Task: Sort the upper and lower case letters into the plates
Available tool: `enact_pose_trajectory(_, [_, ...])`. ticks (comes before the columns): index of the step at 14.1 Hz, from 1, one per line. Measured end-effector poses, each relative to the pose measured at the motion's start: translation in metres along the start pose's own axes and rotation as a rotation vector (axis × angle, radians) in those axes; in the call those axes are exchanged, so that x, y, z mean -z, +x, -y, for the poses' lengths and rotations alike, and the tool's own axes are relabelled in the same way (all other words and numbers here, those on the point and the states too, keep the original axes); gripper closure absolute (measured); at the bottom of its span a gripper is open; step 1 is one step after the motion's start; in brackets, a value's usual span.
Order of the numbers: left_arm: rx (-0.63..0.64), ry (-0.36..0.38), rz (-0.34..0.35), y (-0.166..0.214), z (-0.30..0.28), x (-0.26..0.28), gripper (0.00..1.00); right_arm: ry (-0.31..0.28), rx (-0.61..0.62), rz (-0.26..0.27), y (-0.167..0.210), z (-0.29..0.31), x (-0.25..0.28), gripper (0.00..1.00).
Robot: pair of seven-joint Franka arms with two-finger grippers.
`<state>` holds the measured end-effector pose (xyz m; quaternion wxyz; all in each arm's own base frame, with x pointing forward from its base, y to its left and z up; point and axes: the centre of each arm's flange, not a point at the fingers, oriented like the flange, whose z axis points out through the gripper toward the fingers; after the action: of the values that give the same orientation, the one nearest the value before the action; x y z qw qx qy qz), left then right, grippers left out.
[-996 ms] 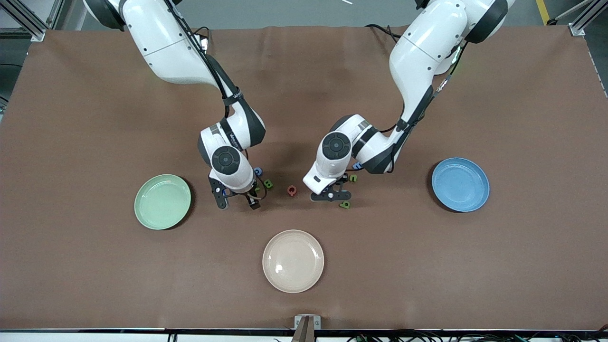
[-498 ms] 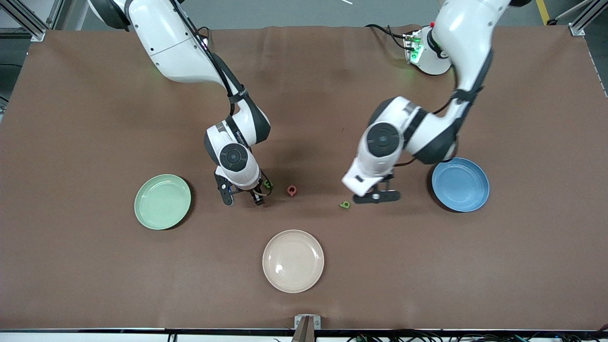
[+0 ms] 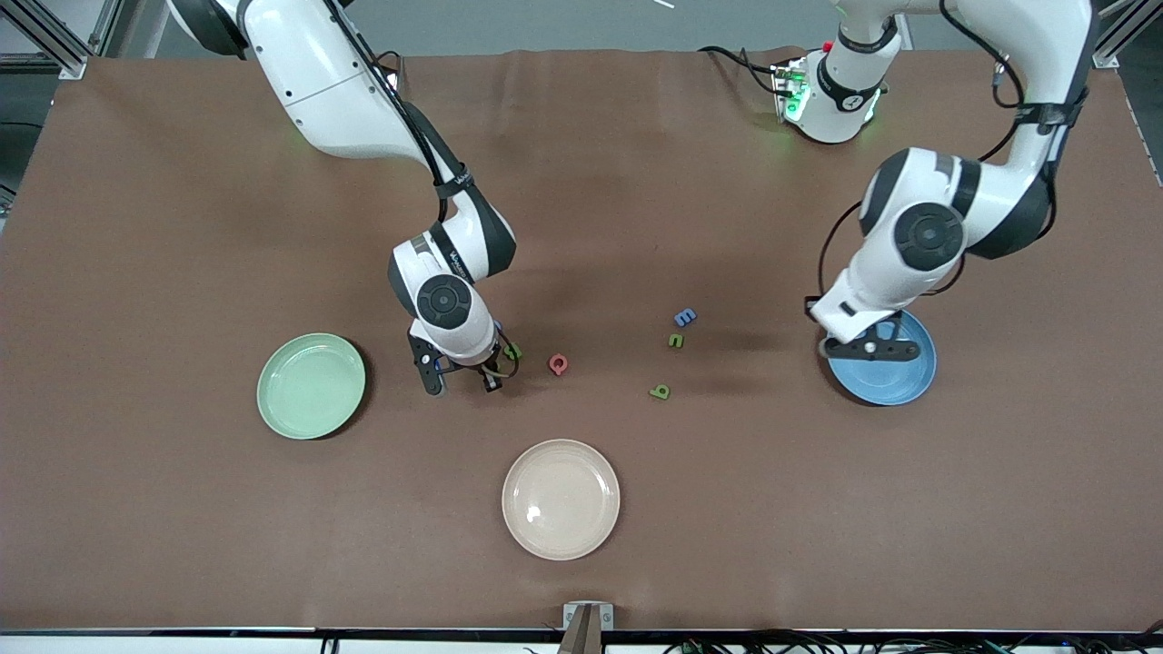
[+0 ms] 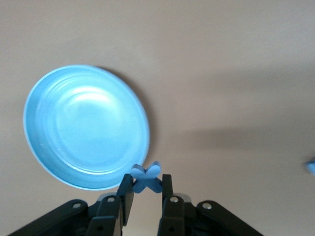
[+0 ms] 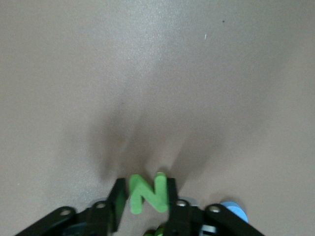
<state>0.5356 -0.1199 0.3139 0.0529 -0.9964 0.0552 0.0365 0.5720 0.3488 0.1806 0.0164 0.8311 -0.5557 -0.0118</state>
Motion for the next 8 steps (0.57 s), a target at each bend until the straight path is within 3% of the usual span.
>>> enact_pose_trajectory(4, [-0.049, -0.017, -0.041, -0.036, 0.047, -0.06, 0.73, -0.008, 0.013, -0.002, 0.005, 0.0, 0.0, 0.67])
enact_pose_trajectory(8, [-0.075, 0.0, -0.049, -0.044, 0.081, -0.093, 0.73, -0.052, 0.073, -0.003, 0.053, 0.001, 0.009, 0.67])
